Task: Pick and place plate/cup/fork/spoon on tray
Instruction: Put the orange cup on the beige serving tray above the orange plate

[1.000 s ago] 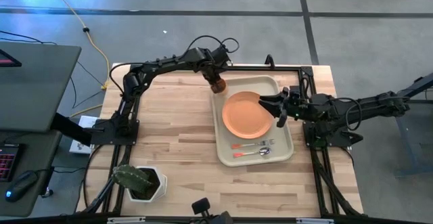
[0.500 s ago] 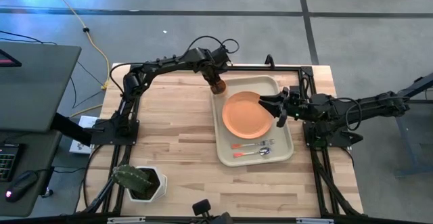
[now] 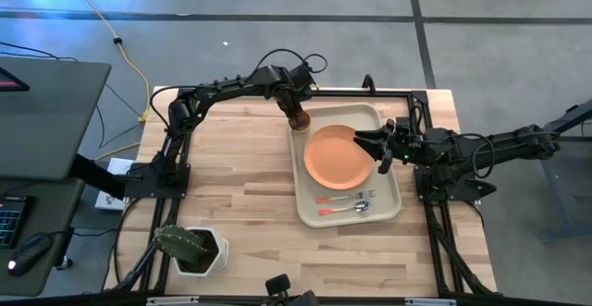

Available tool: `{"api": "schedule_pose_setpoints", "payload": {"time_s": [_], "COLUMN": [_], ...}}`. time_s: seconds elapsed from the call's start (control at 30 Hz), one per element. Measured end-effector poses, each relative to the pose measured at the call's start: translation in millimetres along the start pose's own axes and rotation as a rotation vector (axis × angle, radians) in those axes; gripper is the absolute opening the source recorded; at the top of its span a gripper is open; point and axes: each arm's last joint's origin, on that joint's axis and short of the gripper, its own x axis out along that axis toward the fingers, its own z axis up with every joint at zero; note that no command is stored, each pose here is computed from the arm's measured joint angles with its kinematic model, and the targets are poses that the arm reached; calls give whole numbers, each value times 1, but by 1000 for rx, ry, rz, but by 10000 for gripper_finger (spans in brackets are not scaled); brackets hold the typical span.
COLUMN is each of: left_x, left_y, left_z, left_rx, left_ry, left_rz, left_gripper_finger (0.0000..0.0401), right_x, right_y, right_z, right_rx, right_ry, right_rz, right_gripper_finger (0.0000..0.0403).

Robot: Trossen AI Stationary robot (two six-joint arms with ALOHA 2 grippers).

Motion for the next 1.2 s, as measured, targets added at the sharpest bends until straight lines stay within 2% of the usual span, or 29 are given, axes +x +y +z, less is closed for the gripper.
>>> {"api": "schedule_pose_setpoints", "payload": {"time_s": [0.4,0.87,1.2], "left_x": [0,-2,-27], "left_y": [0,1,8], "left_z": [3,8,9], "left_rx": [1,-17,-21], "left_ry": [-31,-84,-154], "left_rz": [-9,-3,10], "left_gripper_finger": [76,172,186], "right_x": [0,0,0], "right_y": [0,0,0], "right_z": [0,0,0], "right_rx": [0,0,-1], "right_ry": [5,6,6], "right_rz": [9,10,9], "right_gripper_finger": [122,122,122]}}
